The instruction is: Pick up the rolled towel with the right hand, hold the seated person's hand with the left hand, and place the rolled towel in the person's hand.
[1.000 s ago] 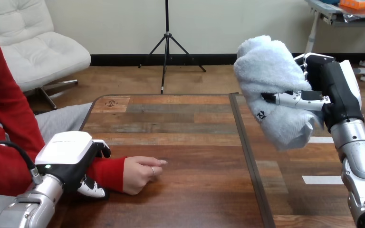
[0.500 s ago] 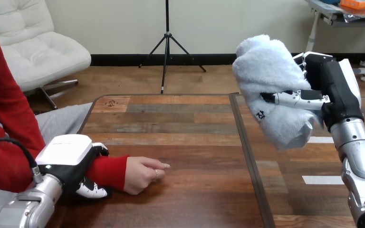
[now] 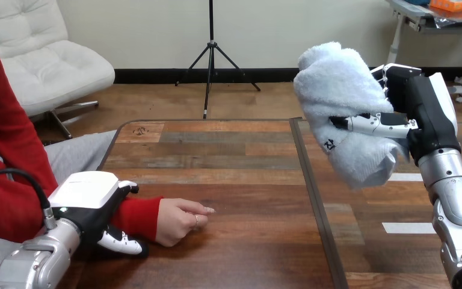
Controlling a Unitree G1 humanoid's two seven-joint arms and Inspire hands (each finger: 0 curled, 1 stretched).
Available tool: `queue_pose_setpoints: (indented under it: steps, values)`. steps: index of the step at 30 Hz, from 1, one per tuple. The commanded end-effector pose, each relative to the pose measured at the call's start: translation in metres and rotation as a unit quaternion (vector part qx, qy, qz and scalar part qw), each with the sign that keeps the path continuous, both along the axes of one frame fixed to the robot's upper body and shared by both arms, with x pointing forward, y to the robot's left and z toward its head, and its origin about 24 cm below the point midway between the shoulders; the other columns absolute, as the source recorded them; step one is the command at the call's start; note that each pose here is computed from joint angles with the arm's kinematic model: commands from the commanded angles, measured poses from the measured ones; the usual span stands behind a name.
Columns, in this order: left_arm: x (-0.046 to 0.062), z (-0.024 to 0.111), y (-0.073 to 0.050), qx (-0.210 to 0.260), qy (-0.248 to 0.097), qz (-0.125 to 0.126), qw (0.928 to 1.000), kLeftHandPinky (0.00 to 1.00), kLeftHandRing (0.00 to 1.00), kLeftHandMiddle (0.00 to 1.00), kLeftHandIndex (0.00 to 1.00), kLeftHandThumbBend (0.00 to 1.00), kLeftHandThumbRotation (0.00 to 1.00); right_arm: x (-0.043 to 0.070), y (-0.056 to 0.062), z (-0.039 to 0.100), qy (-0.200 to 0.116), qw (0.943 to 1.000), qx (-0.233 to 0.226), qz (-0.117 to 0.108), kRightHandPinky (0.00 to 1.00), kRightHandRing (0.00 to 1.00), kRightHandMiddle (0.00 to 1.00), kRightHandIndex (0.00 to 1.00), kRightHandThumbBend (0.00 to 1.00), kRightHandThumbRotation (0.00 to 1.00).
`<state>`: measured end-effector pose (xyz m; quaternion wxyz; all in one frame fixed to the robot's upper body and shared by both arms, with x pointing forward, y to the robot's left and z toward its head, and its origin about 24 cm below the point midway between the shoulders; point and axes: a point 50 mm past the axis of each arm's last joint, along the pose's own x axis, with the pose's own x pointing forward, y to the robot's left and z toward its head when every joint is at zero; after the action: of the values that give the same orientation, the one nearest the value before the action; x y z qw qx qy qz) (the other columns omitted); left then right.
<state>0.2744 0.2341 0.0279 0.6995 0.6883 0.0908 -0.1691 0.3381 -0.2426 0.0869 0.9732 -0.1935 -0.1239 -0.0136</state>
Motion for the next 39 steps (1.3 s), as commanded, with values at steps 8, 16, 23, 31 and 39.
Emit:
queue_pose_setpoints:
  steps: [8, 16, 23, 31, 39]
  values:
    - [0.007, 0.009, -0.010, 0.012, -0.011, -0.031, 0.9994, 0.90, 0.88, 0.89, 0.87, 0.94, 0.45, 0.006, 0.001, 0.032, -0.067, 0.9977, 0.009, 0.002, 0.28, 0.33, 0.40, 0.42, 0.82, 0.00]
    - [0.006, 0.008, -0.014, 0.013, -0.015, -0.041, 0.9990, 0.89, 0.87, 0.88, 0.86, 0.94, 0.44, 0.006, 0.001, 0.032, -0.066, 0.9977, 0.013, 0.003, 0.28, 0.34, 0.40, 0.42, 0.82, 0.00]
    - [0.006, 0.008, -0.016, 0.006, -0.024, -0.049, 0.9985, 0.85, 0.84, 0.84, 0.83, 0.91, 0.37, 0.006, 0.001, 0.032, -0.066, 0.9977, 0.013, 0.004, 0.28, 0.33, 0.40, 0.42, 0.81, 0.00]
    - [0.006, 0.006, -0.019, 0.003, -0.032, -0.052, 0.9981, 0.82, 0.80, 0.79, 0.77, 0.87, 0.26, 0.007, 0.001, 0.032, -0.064, 0.9978, 0.013, 0.002, 0.29, 0.34, 0.40, 0.42, 0.81, 0.00]
    - [0.007, 0.006, -0.020, 0.008, -0.035, -0.054, 0.9979, 0.80, 0.75, 0.74, 0.70, 0.82, 0.15, 0.006, 0.001, 0.032, -0.065, 0.9978, 0.011, 0.002, 0.29, 0.34, 0.40, 0.42, 0.81, 0.00]
